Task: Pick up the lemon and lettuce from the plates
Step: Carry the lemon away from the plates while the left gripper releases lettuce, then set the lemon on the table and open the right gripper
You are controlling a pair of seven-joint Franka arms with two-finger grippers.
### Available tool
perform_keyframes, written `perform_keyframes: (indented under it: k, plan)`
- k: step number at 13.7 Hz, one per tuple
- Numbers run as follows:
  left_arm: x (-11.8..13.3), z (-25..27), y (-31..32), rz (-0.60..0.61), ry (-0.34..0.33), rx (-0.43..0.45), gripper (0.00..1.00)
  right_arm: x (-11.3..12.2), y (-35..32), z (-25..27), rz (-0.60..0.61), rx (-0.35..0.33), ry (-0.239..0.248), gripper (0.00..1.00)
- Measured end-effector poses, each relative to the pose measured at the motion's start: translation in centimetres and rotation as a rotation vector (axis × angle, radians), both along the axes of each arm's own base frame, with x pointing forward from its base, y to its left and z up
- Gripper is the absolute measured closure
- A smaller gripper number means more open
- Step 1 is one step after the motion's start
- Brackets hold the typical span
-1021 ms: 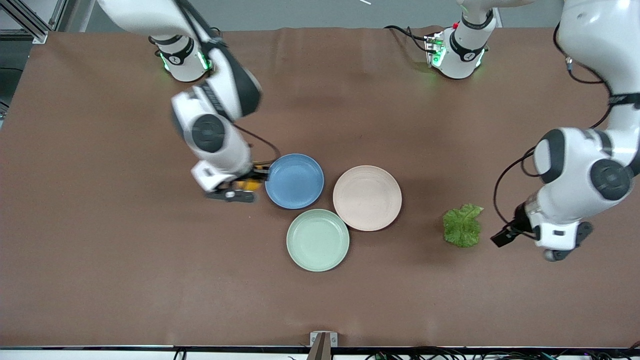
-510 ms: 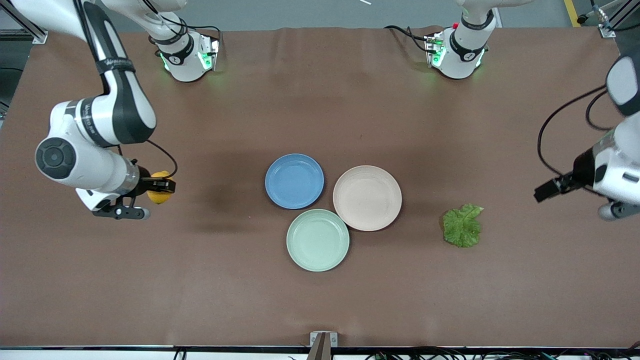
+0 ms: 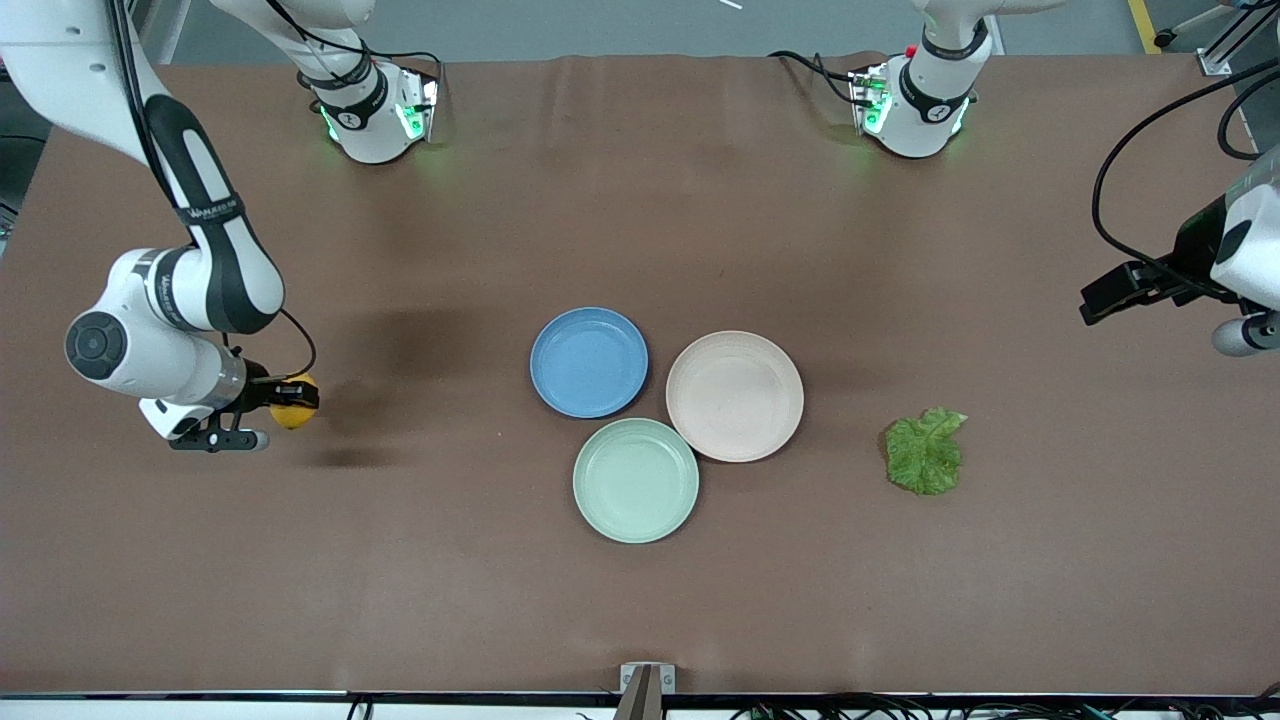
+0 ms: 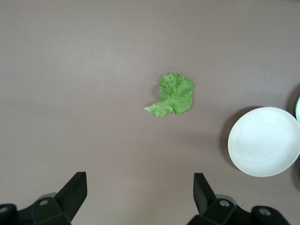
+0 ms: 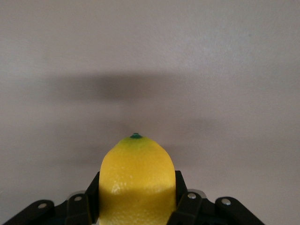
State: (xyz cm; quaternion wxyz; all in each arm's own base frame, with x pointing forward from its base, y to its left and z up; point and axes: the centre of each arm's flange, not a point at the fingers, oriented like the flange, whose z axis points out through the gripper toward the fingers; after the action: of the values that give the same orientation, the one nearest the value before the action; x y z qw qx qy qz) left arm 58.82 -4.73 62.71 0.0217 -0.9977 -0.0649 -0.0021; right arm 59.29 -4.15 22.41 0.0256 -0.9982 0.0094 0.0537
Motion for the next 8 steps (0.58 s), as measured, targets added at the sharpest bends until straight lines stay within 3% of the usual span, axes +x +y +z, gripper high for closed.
perform_keyframes:
  k: [3,6,8]
  plan:
    - [-2.0,1.6,0.4,-0.048,0.0,0.008,0.0,-1.1,0.2,-3.7,0.0,0.005,-0.007,0.4]
    - [-4.8,2.0,0.5,-0.048,0.015,0.02,0.0,-1.2,0.3,-3.7,0.001,0.005,-0.006,0.39]
    - [-5.5,1.9,0.5,-0.048,0.02,0.023,0.0,-1.1,0.3,-3.5,0.0,0.004,-0.009,0.22]
